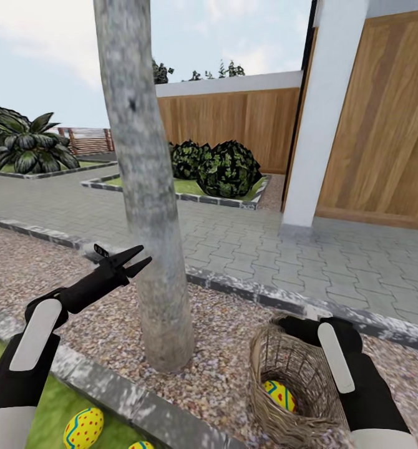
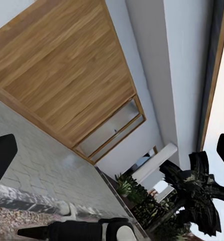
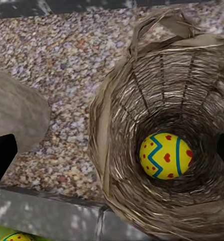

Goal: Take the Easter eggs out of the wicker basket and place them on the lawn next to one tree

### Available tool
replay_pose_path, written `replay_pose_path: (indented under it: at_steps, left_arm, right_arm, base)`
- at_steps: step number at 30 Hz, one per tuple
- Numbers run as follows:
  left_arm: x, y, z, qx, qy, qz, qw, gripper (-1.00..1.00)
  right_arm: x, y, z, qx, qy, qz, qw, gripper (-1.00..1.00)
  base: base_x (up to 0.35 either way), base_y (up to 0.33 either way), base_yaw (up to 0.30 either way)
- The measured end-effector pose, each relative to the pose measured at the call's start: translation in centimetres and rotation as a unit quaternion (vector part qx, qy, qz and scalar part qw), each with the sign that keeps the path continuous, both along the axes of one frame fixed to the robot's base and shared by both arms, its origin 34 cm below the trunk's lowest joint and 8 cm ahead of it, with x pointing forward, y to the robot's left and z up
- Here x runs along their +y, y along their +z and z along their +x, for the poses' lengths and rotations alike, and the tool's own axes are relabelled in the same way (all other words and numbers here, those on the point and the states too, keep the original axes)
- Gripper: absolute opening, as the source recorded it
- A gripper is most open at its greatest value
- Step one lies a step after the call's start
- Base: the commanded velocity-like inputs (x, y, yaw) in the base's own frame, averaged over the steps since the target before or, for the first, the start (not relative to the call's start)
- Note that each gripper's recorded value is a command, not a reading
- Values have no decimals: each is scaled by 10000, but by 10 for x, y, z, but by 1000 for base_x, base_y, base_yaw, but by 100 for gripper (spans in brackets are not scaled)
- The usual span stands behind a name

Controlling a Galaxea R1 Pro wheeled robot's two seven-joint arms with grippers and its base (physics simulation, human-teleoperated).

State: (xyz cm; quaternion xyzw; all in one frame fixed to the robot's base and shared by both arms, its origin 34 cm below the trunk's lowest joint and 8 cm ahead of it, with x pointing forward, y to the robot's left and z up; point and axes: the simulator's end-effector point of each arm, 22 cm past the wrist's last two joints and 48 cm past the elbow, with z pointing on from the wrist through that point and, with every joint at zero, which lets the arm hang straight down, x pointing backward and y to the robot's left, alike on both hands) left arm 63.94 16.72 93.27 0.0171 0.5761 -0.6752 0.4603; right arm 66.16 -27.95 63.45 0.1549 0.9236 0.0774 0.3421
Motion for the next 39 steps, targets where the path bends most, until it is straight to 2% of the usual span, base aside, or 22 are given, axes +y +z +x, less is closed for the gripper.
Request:
replay_pose_path:
  at_steps: [9,28,39]
  left_arm:
    - [0,0,0,0,-3,-3,10000,100]
    - [-2,0,-1,7,-21,4,10000,100]
    - [-1,0,-1,6,-14,1,10000,100]
  right_arm:
    - [-11,-2,-2,57,-157,-94,9998,100]
    - [-8,-12,-3,127,-136,-68,9998,100]
    - [-7,-5,0,60,-108,-139,9998,100]
  base:
    - [0,0,-166]
    - [0,0,-5]
    - [0,0,0]
